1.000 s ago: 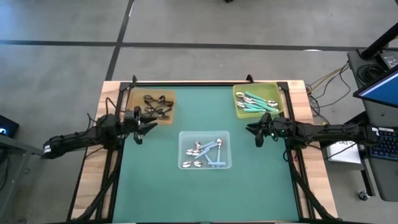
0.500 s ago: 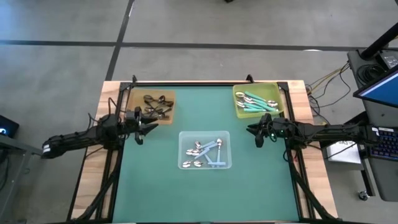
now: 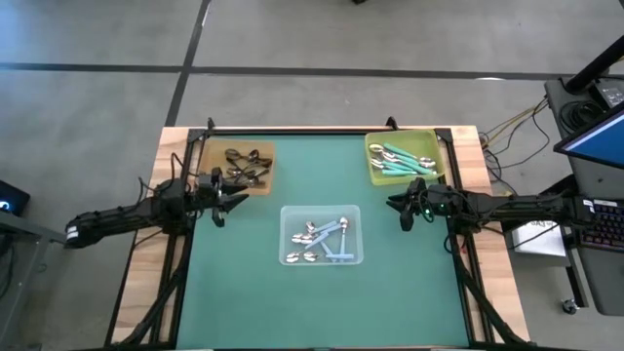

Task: Sort silverware by color (type)
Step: Return to Home Position

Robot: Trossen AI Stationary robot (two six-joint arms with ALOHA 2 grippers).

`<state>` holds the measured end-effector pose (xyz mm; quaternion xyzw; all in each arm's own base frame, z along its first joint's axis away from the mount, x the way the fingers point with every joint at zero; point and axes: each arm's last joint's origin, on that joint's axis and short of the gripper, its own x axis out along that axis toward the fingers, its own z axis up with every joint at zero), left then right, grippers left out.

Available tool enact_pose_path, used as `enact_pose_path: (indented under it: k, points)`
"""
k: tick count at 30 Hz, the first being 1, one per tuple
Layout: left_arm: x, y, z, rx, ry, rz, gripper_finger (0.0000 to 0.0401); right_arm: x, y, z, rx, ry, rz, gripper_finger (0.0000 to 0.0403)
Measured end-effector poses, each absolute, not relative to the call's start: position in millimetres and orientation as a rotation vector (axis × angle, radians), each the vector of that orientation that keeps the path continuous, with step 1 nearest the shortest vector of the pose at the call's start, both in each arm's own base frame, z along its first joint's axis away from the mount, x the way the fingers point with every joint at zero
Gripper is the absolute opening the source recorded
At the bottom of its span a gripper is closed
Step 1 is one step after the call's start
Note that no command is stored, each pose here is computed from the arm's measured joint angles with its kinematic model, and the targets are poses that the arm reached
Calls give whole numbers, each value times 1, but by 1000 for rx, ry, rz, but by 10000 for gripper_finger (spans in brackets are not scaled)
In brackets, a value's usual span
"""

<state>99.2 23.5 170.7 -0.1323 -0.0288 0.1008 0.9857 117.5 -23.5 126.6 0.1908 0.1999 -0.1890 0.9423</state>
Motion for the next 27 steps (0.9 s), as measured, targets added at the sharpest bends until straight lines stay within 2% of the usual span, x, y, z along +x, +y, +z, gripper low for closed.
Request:
enact_pose_path:
  k: [27]
  points:
    - [100,24,170,-268,-44,204,128,118,-24,127,389,408,-386,77]
